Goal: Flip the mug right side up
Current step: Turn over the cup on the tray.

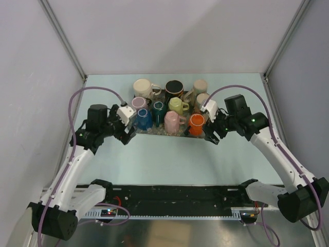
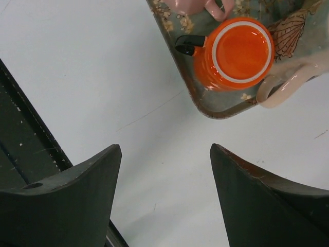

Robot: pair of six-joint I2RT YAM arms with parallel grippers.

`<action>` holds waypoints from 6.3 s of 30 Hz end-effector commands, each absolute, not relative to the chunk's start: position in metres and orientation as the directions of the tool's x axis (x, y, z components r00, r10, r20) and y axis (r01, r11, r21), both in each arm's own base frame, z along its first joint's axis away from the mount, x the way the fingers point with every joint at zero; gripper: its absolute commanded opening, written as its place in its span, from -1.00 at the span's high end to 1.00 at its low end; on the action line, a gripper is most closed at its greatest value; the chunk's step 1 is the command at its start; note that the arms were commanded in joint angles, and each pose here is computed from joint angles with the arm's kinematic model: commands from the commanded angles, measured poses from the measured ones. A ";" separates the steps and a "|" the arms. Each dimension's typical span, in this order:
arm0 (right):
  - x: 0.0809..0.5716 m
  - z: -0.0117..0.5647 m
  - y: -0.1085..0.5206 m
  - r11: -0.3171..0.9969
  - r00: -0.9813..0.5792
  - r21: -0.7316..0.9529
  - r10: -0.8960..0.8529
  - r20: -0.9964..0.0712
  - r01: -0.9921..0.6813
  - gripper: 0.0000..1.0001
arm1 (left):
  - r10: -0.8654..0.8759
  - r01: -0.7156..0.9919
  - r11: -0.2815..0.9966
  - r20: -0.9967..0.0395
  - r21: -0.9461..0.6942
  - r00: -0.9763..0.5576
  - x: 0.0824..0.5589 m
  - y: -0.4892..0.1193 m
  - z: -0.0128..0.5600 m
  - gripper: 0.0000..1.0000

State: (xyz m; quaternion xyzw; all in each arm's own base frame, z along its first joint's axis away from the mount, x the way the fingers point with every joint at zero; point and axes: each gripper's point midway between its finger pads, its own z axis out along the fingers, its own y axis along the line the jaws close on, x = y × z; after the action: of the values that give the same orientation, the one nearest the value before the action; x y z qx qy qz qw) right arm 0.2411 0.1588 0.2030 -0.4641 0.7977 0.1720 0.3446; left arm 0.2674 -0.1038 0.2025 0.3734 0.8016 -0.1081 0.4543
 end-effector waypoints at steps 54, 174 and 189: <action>0.426 0.094 0.140 0.851 -0.646 0.023 -0.381 -0.662 -0.525 0.07 | 0.648 0.775 0.569 -0.730 0.275 -0.216 0.268 -0.116 0.194 -0.92; 0.376 0.341 0.229 0.144 -0.863 0.972 0.498 0.089 0.184 1.00 | 0.407 0.415 0.644 -0.747 0.643 0.525 0.326 -0.364 0.296 -0.99; 0.393 0.351 0.203 0.094 -0.825 0.974 0.552 0.120 0.205 1.00 | 0.399 0.413 0.613 -0.716 0.673 0.573 0.319 -0.385 0.282 -0.97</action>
State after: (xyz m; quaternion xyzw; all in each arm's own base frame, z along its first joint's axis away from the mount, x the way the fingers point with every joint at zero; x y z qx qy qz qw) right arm 0.3943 0.2029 0.2806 0.3223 0.7549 0.5640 0.0898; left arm 0.3374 -0.3856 0.2681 0.4458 0.4844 0.0172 0.7525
